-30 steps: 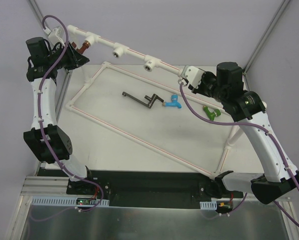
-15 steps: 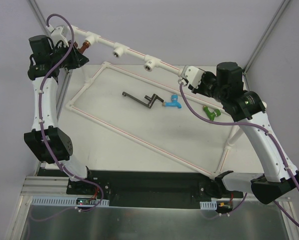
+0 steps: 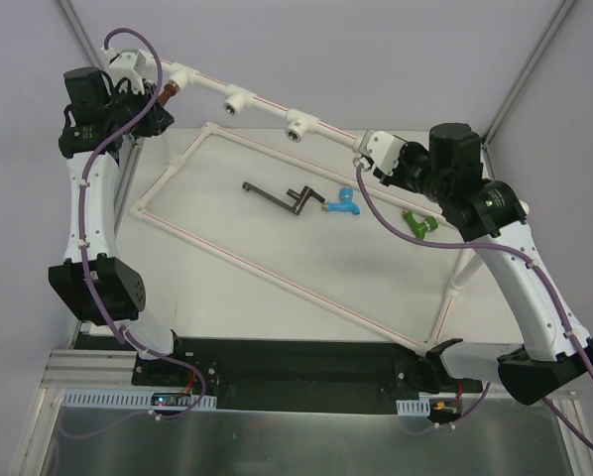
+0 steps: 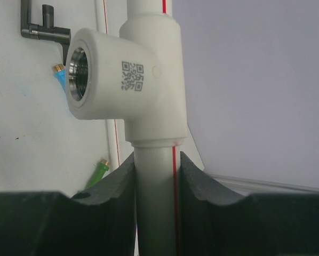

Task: Install the water faucets

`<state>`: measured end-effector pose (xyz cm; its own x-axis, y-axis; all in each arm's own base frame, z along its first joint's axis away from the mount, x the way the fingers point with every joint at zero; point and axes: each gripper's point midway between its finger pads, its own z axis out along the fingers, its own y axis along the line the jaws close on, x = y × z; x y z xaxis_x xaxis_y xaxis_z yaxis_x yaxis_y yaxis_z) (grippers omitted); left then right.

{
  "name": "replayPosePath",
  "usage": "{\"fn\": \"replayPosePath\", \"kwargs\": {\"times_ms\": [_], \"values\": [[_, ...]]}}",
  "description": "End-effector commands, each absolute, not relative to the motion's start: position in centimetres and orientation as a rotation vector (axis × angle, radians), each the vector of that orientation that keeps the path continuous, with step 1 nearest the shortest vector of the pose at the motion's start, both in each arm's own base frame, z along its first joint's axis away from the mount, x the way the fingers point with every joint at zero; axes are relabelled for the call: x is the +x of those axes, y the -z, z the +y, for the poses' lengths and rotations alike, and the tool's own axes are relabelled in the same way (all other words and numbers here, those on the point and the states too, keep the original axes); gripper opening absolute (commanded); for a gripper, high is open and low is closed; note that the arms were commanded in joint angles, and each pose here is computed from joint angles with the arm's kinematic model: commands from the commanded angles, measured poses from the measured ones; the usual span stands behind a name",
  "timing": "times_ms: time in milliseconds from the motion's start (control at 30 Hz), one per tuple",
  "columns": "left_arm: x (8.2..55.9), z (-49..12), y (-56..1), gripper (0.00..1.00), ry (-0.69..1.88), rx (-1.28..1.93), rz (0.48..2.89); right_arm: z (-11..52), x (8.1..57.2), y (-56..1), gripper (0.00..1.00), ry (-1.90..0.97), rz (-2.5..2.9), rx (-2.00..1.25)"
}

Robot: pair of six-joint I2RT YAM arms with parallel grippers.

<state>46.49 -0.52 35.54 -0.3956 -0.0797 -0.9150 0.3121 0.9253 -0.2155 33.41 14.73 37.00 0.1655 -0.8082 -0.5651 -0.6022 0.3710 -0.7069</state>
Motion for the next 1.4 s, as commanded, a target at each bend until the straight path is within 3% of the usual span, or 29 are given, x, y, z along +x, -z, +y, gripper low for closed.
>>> {"fn": "replayPosePath", "kwargs": {"times_ms": [0,1367], "values": [[48.6,-1.6,-36.2,0.0,0.332,0.28,1.87,15.9,29.9,-34.5,0.02,0.088,1.584,-1.413],[49.9,-0.5,-31.5,0.0,-0.114,0.574,1.924,15.9,29.9,-34.4,0.02,0.087,1.58,-1.418]]}}
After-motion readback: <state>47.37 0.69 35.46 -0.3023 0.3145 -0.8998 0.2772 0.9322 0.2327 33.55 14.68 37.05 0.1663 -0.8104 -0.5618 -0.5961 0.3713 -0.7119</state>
